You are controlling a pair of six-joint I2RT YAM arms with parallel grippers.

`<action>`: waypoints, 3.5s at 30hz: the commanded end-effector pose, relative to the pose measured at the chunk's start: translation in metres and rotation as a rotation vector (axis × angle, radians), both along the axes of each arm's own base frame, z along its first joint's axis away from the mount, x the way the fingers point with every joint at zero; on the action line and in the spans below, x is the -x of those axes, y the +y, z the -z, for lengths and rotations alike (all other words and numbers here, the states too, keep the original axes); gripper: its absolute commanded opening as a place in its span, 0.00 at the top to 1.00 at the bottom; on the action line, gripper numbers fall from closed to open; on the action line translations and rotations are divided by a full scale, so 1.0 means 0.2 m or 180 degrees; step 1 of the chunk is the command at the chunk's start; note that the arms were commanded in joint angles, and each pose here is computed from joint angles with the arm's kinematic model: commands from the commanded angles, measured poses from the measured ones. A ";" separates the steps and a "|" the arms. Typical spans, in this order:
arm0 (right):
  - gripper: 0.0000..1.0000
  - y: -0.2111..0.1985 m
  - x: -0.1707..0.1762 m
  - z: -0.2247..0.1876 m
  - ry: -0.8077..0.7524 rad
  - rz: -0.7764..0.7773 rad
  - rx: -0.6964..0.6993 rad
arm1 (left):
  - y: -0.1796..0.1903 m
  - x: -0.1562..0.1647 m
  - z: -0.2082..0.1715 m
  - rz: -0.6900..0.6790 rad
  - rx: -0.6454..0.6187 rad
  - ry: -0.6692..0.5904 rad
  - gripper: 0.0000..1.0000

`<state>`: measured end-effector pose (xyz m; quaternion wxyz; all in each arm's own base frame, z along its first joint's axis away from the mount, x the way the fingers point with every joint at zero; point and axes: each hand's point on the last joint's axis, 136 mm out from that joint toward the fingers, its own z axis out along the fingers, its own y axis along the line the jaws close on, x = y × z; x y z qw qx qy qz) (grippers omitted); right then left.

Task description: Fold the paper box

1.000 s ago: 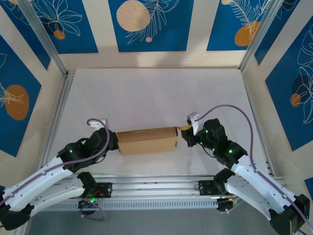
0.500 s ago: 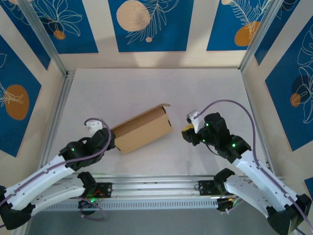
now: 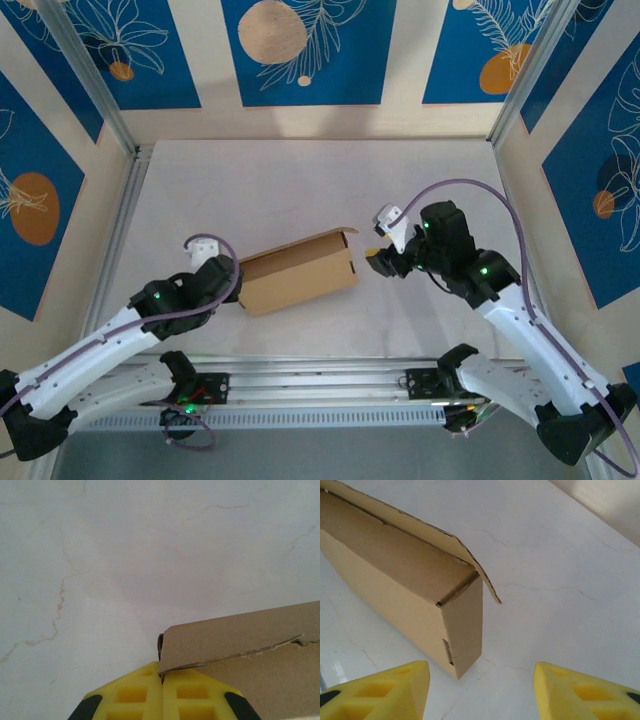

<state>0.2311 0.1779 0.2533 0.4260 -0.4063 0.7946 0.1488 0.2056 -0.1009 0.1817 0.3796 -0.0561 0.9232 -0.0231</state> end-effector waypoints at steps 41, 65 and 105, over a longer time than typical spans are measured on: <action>0.68 0.15 -0.21 0.21 0.0531 -0.0413 0.0319 | -0.10 0.05 0.11 0.0380 -0.0116 0.0470 1.00; 0.92 0.15 -0.12 0.26 0.1033 -0.0091 0.0096 | -0.10 0.06 0.07 0.0359 -0.0015 0.0473 1.00; 0.93 0.02 -0.05 0.45 0.1820 0.1677 -0.0192 | -0.10 0.07 0.09 0.0316 0.0020 0.0470 1.00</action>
